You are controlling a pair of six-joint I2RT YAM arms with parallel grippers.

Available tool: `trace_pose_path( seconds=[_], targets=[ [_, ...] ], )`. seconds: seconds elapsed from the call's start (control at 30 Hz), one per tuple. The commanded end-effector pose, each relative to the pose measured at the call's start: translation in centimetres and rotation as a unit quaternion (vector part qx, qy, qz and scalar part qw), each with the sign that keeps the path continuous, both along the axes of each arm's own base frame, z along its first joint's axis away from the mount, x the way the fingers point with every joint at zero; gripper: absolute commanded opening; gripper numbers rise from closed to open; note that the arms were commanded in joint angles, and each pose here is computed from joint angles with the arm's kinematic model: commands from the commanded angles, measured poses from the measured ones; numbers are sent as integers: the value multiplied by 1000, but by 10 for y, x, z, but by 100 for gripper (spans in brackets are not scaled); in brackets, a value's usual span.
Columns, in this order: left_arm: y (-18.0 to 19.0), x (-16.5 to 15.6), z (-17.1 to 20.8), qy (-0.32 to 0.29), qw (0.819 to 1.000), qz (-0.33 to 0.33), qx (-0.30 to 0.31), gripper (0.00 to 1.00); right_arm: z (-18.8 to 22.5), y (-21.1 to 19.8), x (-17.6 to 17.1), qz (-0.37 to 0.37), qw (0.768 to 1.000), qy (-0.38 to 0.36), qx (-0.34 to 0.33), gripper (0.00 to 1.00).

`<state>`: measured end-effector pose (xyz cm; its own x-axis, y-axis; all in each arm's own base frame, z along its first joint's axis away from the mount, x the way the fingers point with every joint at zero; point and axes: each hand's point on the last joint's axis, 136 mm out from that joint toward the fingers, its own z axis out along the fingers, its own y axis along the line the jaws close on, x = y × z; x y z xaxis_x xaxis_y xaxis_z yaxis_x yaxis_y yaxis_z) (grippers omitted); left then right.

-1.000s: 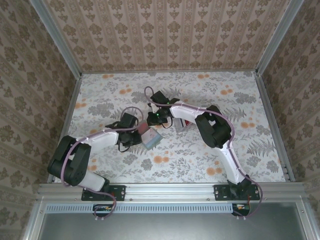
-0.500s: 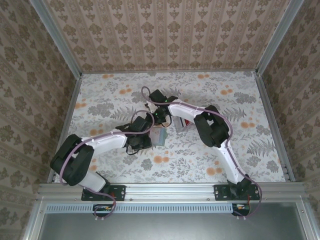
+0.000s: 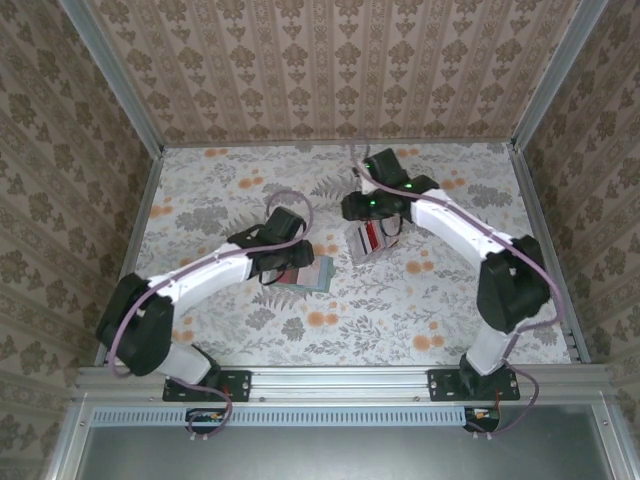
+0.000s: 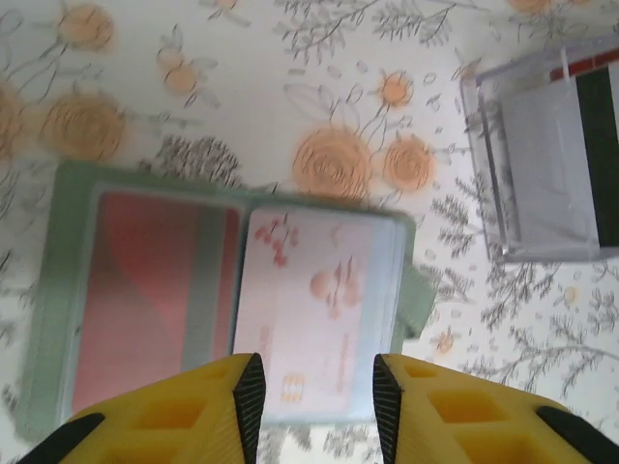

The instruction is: Put the credit cards into the card holder

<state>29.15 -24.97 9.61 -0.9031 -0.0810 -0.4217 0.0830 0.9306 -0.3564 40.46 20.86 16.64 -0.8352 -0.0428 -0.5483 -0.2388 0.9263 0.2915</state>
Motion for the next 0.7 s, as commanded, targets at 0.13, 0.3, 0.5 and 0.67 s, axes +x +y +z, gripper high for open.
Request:
trace_pose_path(
  seconds=[0.13,0.3,0.5,0.67],
  targets=[
    [-53,41,0,3,997,-70,-12,41,-37,-80,-14,-68,994,39,-79,50],
    [-77,55,-7,17,995,-93,-25,42,-53,-88,-19,-68,992,64,-86,51],
    [-100,59,-19,39,992,-110,-44,42,-72,-85,-20,-58,990,91,-86,51],
    [-114,58,-26,49,990,-123,-48,43,-85,-84,-17,-55,989,104,-87,51]
  ],
)
